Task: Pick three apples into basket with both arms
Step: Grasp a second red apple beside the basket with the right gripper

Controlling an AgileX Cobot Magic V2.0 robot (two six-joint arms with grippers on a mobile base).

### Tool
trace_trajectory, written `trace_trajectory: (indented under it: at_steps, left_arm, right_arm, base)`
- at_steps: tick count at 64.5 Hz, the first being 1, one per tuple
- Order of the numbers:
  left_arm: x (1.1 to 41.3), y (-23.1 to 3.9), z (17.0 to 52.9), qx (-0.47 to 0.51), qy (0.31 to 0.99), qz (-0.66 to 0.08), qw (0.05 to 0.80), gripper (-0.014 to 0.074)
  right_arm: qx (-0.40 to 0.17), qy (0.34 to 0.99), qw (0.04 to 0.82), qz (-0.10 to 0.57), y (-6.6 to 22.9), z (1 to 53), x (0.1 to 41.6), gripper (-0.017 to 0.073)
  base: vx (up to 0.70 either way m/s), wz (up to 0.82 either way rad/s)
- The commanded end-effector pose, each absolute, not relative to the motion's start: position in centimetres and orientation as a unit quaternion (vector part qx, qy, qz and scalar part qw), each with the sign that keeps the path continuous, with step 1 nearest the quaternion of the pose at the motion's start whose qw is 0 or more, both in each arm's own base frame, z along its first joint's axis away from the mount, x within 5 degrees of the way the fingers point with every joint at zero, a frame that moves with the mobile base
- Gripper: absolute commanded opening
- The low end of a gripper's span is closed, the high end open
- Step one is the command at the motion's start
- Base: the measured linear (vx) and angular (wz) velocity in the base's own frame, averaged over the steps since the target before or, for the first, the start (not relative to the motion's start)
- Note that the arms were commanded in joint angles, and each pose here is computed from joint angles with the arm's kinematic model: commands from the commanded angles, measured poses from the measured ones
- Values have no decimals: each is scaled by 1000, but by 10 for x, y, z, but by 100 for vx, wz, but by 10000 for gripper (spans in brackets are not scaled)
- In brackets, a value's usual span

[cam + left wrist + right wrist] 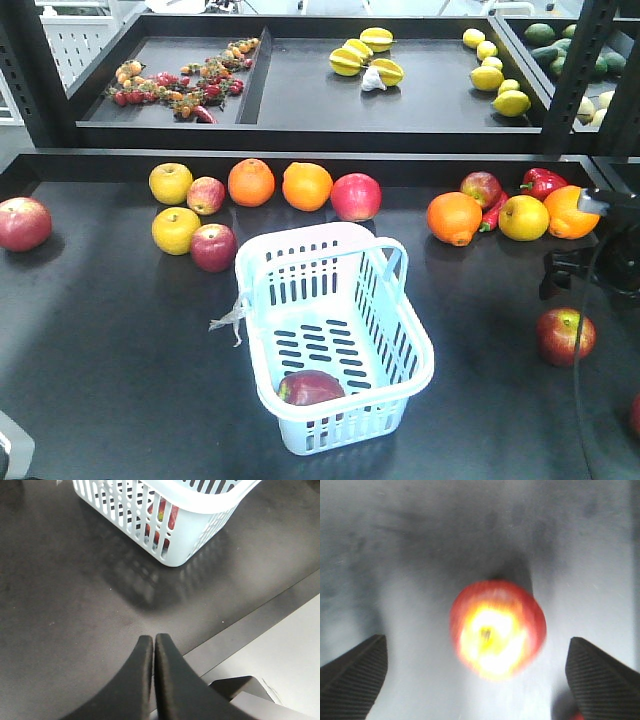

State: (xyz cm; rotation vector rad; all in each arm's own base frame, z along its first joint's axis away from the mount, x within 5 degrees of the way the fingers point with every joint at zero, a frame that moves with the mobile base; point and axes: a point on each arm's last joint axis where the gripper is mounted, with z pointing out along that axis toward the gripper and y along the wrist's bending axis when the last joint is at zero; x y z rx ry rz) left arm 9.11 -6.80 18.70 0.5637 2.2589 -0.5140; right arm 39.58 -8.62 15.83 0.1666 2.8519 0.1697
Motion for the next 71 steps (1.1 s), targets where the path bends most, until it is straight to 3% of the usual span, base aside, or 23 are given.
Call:
trace_trajectory:
  at_steps: [1,30,40,49,61,71]
  left_arm:
    - [97,-69,198,201,870,-205,401,-8]
    - [98,-69,198,202,870,-205,401,-8]
    - [98,-69,198,202,870,-205,401,-8]
    - [98,-69,198,202,870,-205,401,-8]
    - [98,-69,198,202,870,-204,401,-8]
    - [98,-69,198,202,870,-204,401,-8]
  right_arm:
    - [58,982,174,50,-91,173,406,680]
    - [74,988,126,58,-95,118,418,646]
    - [76,988,124,58,-95,113,419,595]
    - [82,988,116,62,-94,113,417,479]
    - [79,989,103,72,-92,121,413,215]
    - [43,987,124,93,-86,150,410,13]
  base:
    - [0,0]
    - [0,0]
    - [0,0]
    - [0,0]
    - [0,0]
    - [0,0]
